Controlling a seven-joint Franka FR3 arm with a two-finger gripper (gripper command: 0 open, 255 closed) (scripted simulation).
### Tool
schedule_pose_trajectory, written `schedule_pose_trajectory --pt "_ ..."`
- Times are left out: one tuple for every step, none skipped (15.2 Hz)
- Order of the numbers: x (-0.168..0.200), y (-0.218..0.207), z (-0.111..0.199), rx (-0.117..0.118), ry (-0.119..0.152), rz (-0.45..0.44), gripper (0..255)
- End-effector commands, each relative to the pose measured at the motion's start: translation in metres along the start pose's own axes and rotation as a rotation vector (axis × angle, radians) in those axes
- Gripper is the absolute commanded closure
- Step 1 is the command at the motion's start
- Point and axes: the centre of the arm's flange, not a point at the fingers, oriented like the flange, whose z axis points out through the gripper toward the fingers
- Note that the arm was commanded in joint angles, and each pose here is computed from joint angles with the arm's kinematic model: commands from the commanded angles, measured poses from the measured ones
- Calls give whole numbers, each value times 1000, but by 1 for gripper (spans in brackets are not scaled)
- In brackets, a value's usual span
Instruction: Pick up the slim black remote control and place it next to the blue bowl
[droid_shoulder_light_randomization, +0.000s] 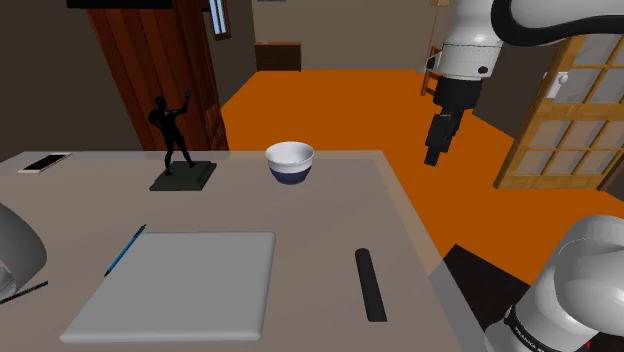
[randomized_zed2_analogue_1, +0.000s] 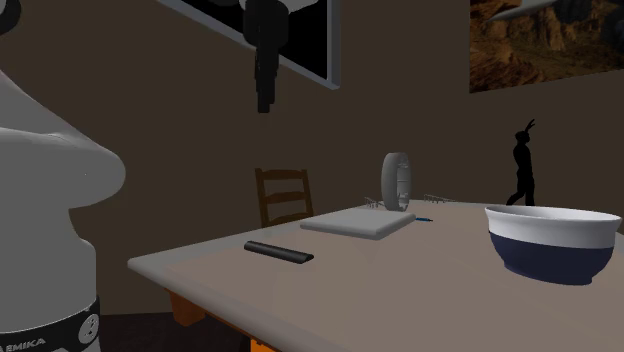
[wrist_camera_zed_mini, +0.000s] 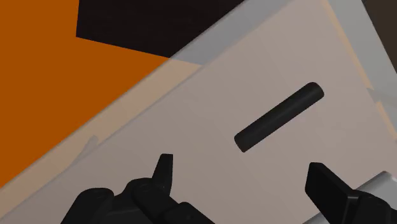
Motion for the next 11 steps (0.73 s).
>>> schedule_pose_trajectory --pt "0 0 0 0 0 0 0" --pt "-4 -9 11 -8 10 37 0" --pt "-7 -17 22 -17 20 75 0" --pt "-10 -26 33 -25 30 112 0" --pt "-12 -34 44 -33 41 150 0" --pt "-14 -43 55 -42 51 187 0" --pt "-16 -51 67 -50 61 224 0" --pt "-17 -60 78 -58 71 262 0" --pt "-18 -68 90 -67 81 299 0" --pt "-18 -77 101 -75 91 337 0" --pt "-18 -85 113 -83 101 374 0"
